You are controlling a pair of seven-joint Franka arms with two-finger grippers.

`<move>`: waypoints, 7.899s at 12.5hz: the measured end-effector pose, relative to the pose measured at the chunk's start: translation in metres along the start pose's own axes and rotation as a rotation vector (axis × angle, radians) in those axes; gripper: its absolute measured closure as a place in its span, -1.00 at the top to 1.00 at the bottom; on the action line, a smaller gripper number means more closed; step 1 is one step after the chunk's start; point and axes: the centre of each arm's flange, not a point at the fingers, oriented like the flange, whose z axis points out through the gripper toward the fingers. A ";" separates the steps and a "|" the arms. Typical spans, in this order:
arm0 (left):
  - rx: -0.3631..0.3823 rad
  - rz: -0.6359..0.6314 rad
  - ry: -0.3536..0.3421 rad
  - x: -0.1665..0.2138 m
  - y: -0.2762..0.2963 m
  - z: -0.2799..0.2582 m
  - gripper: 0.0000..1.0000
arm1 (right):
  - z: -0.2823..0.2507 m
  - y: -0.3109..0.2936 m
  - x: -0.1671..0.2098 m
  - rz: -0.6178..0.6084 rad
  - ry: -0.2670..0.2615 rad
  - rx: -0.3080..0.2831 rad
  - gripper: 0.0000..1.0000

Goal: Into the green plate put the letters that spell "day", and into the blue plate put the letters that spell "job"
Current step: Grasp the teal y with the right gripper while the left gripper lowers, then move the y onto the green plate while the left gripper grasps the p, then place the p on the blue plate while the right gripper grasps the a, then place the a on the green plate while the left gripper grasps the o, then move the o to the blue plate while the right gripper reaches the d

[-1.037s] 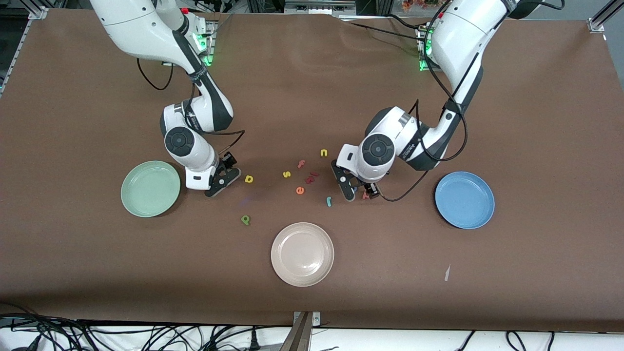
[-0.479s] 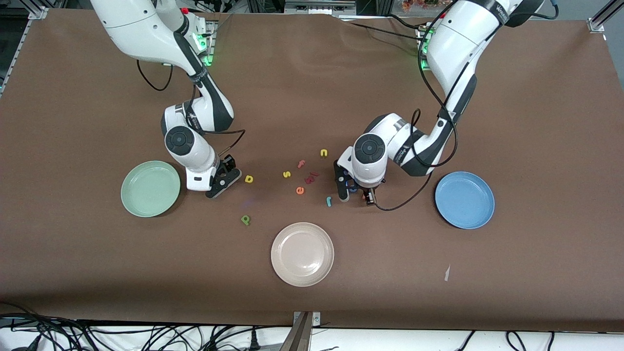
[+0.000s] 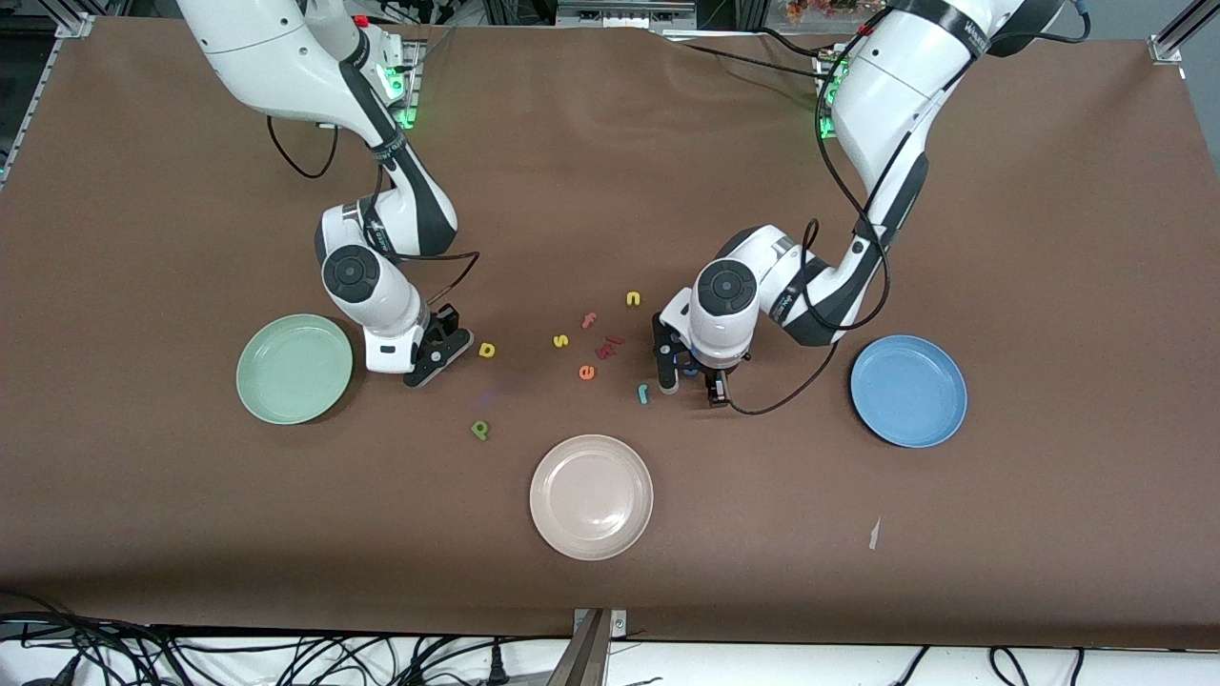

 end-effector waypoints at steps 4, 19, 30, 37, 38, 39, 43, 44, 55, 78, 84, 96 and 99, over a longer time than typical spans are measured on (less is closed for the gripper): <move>-0.005 0.007 -0.006 -0.010 -0.002 0.007 0.48 | -0.001 -0.001 0.001 -0.003 0.003 0.000 -0.48; -0.001 0.031 0.009 -0.007 0.002 0.013 0.38 | -0.087 0.145 -0.086 0.293 -0.128 0.020 -0.48; -0.016 0.102 -0.020 -0.018 -0.007 0.001 -0.37 | -0.093 0.165 -0.105 0.442 -0.134 0.070 0.89; -0.175 0.149 -0.155 -0.150 -0.063 -0.069 -0.37 | -0.094 0.055 -0.017 0.695 -0.076 0.092 1.00; -0.200 0.148 -0.140 -0.186 -0.076 -0.071 -0.37 | -0.094 0.038 -0.005 0.732 -0.057 0.086 1.00; -0.221 0.145 -0.115 -0.221 -0.087 -0.070 -0.37 | -0.093 0.022 0.005 0.765 -0.040 0.080 1.00; -0.303 0.120 -0.048 -0.307 -0.093 -0.043 -0.37 | -0.080 -0.024 0.041 0.906 -0.018 0.069 1.00; -0.312 0.117 -0.045 -0.311 -0.087 -0.032 -0.37 | -0.075 -0.033 0.051 0.943 -0.016 0.067 1.00; -0.271 0.103 -0.017 -0.304 -0.067 -0.019 0.74 | -0.004 -0.060 0.066 0.998 -0.062 0.041 0.83; -0.194 -0.990 0.087 -0.003 -0.012 -0.024 0.89 | -0.033 -0.038 0.077 0.974 -0.096 0.027 -0.44; -0.183 -0.966 0.060 0.009 0.001 -0.005 0.29 | -0.076 0.064 0.016 0.813 -0.243 -0.014 -0.44; -0.126 -0.919 0.047 0.010 0.002 0.007 -0.44 | -0.073 0.215 -0.120 0.649 -0.297 0.043 0.58; -0.125 -0.919 0.046 0.010 0.002 0.006 -0.44 | -0.082 0.181 -0.085 0.585 -0.289 0.076 1.00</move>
